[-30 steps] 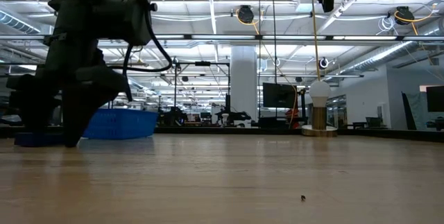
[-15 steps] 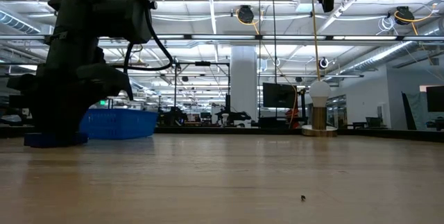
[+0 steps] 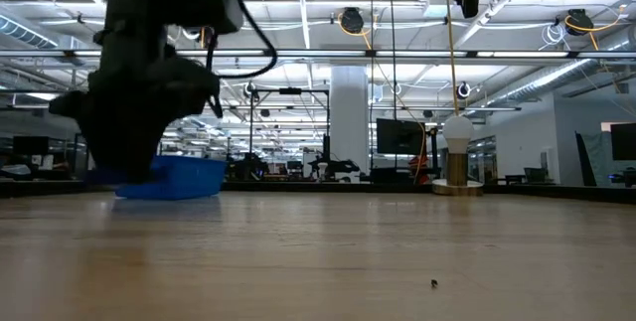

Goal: Pick & Place Office items
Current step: Put the dark blue digital timer into the blue bin

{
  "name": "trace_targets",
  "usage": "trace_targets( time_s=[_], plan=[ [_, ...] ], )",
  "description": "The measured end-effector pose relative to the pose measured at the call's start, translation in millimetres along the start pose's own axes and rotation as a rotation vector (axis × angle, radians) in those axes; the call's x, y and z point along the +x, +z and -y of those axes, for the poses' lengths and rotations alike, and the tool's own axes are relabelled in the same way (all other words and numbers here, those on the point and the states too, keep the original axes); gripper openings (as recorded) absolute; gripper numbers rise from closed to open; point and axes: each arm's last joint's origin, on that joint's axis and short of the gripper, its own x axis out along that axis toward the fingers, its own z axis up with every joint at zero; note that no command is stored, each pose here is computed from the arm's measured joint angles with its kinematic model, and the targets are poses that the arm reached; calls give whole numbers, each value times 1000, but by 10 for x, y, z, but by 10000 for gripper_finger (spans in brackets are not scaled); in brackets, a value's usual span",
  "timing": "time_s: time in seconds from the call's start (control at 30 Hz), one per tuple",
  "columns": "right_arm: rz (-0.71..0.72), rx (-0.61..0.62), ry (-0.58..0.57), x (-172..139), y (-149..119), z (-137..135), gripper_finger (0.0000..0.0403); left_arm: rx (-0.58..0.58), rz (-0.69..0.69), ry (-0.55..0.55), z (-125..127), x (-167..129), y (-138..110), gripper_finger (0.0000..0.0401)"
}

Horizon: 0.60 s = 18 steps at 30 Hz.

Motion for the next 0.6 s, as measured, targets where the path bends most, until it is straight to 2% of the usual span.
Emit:
trace_targets(
  time_s=[0.27, 0.43, 0.6],
  plan=[
    [0, 0, 0, 0, 0, 0, 251, 56, 121, -103, 339, -464, 73, 142],
    [-2, 0, -1, 0, -2, 1, 251, 86, 214, -75, 423, -829, 158, 141],
    [-11, -1, 1, 1, -9, 3, 251, 96, 279, -7, 384, -1135, 289, 141]
  ],
)
